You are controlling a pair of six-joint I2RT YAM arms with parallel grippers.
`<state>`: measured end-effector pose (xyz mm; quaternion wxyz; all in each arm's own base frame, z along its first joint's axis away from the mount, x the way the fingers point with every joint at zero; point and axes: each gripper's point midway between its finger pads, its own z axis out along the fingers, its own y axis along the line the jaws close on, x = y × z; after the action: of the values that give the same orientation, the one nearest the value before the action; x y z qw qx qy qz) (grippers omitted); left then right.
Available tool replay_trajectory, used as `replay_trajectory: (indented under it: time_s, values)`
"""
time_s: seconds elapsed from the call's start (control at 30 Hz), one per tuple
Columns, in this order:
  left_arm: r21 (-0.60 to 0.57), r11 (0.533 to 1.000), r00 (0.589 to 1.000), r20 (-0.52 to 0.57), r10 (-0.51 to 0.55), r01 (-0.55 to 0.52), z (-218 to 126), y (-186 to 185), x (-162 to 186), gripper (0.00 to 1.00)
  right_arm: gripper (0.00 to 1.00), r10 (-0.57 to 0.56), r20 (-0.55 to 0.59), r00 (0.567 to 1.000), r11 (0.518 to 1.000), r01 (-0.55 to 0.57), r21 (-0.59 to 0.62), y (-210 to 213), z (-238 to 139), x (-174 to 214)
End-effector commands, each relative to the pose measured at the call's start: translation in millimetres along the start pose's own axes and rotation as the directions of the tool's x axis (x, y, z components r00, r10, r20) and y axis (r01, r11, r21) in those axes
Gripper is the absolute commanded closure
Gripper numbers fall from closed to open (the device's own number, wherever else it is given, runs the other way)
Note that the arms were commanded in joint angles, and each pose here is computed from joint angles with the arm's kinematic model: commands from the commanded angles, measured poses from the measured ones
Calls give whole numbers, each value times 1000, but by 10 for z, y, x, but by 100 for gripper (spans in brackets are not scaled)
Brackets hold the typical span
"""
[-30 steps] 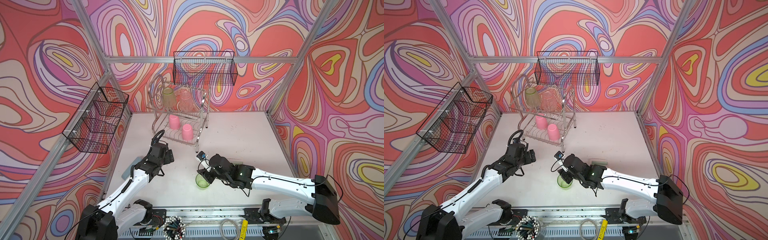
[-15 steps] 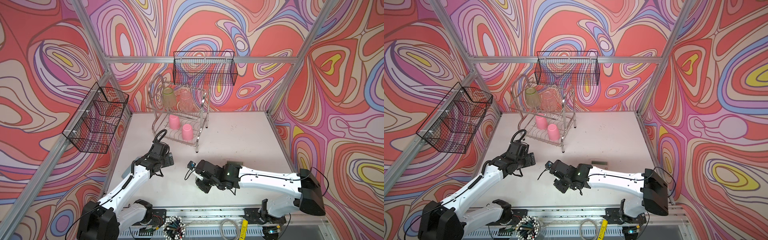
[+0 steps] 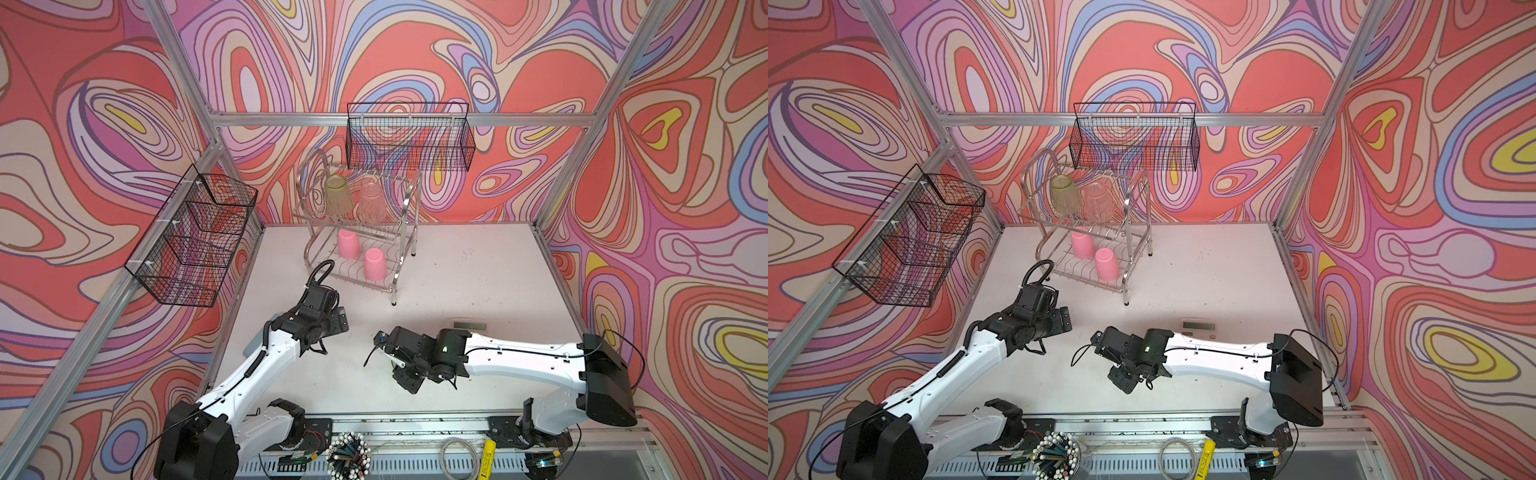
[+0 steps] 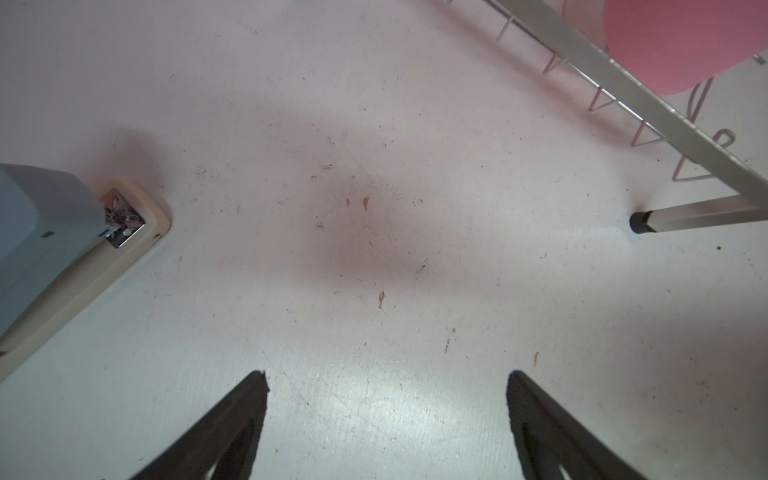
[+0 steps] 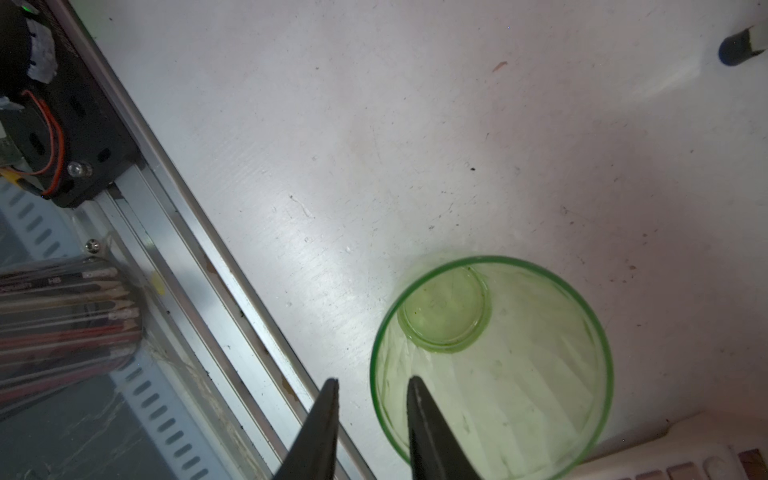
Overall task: Load the cups into the dish rack
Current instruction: 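Close the right gripper on the green cup's rim and lift it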
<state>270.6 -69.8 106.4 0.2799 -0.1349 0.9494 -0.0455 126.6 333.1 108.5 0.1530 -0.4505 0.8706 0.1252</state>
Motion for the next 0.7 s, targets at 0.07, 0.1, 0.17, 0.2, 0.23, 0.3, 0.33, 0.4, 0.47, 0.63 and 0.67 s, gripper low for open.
replay_trajectory:
  time_s: [0.07, 0.1, 0.17, 0.2, 0.23, 0.3, 0.33, 0.4, 0.47, 0.63, 0.67]
  values:
    - [-9, 1000, 1000, -7, -12, 12, -19, 42, 52, 7, 72, 3, -44, 999, 1000, -3, -7, 43, 92, 31]
    - [-9, 1000, 1000, -7, -12, 12, -21, 41, 51, 7, 72, 4, -49, 999, 1000, -4, -6, 44, 105, 38]
    - [-10, 1000, 1000, -11, -10, 10, -11, 42, 60, 7, 74, 3, -54, 999, 1000, -3, -2, 39, 121, 41]
    - [-10, 1000, 1000, -17, -9, 9, -5, 39, 71, 7, 74, 1, -56, 998, 1000, -1, 2, 33, 126, 42]
    - [-11, 1000, 1000, -18, -11, 11, 0, 42, 73, 7, 75, 2, -57, 998, 1000, -2, 5, 29, 131, 37]
    - [-14, 1000, 1000, -24, -15, 14, 6, 47, 87, 7, 76, 1, -66, 998, 1000, 0, 10, 24, 158, 45]
    - [-14, 1000, 999, -27, -16, 15, 11, 48, 97, 7, 77, 1, -70, 998, 1000, 0, 10, 25, 172, 50]
    - [-13, 1000, 999, -30, -24, 24, 13, 49, 105, 7, 79, 1, -77, 997, 1000, 0, 14, 17, 206, 57]
    - [-15, 999, 999, -36, -33, 33, 13, 54, 118, 7, 81, 0, -84, 996, 1000, 1, 17, 13, 233, 66]
    - [-20, 999, 998, -45, -41, 40, 15, 66, 144, 7, 83, -3, -100, 995, 1000, 5, 27, 2, 265, 85]
    - [-21, 999, 998, -47, -42, 42, 19, 70, 150, 8, 85, -4, -100, 995, 999, 7, 31, -5, 264, 80]
